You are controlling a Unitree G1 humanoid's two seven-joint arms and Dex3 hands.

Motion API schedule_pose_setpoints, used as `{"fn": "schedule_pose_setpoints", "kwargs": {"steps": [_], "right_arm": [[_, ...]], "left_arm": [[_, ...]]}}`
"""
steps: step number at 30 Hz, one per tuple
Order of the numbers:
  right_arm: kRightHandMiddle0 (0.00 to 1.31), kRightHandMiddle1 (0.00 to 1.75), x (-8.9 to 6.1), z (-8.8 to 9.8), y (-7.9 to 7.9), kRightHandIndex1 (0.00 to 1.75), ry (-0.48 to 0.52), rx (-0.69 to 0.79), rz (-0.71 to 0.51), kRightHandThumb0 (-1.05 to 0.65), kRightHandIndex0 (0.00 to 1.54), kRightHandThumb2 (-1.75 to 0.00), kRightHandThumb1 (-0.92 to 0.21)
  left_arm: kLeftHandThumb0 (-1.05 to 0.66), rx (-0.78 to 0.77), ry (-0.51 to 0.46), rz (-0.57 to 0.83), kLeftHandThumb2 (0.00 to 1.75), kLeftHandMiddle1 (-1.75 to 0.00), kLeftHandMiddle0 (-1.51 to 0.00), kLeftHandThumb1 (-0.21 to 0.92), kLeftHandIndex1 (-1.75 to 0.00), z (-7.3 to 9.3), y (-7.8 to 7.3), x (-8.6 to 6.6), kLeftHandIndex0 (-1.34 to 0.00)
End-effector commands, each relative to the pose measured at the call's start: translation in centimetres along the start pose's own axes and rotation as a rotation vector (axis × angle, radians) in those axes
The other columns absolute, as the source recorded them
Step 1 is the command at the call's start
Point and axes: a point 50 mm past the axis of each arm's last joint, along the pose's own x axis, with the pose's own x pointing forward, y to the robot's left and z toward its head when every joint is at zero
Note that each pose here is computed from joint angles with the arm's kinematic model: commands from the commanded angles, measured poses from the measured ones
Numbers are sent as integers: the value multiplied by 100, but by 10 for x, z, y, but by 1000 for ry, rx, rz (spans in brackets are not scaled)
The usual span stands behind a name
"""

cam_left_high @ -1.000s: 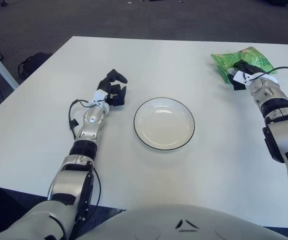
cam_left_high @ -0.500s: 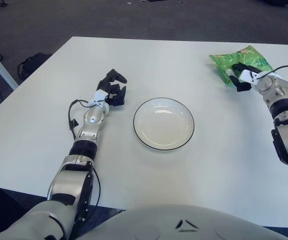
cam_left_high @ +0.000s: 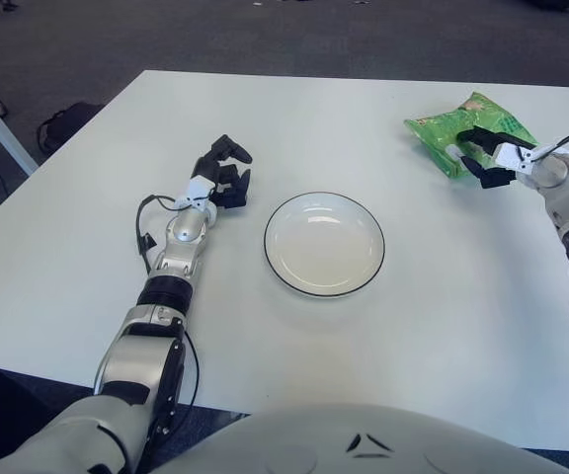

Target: Put the snack into the plate.

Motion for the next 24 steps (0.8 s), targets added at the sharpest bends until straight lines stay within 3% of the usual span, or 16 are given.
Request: {"fn": "schedule_pose_setpoints", "kwargs": {"steps": [1, 2, 3, 6, 7, 24], "right_arm": [[0, 66, -41, 27, -9, 11, -94, 36, -37, -76, 21, -102, -92], [0, 67, 2, 49, -14, 11, -80, 101, -56, -76, 21, -102, -92], [0, 69, 29, 78, -19, 12, -79, 105, -53, -75, 22, -101, -92], [0, 72, -12, 60, -20, 13, -216, 30, -36, -75, 24, -98, -92], [0, 74, -21, 57, -20, 14, -234, 12, -34, -74, 25, -97, -92], [0, 81, -28, 50, -34, 20, -296, 160, -112, -67, 25, -90, -92]], "left_arm": [[-43, -12, 221, -46, 111, -175, -107, 48, -175, -51, -17, -45, -48], [-43, 8, 290, -35, 111, -175, -107, 48, -175, -50, 9, -18, -48], [-43, 8, 338, -17, 111, -175, -106, 48, -175, -45, 29, 1, -48], [-43, 1, 246, 70, 111, -175, -106, 48, -175, -58, 4, -58, -48], [-43, -5, 230, 83, 111, -175, -107, 48, -175, -58, 0, -67, -48], [-43, -12, 228, 75, 112, -175, -107, 47, -175, -55, -3, -69, -49]]}}
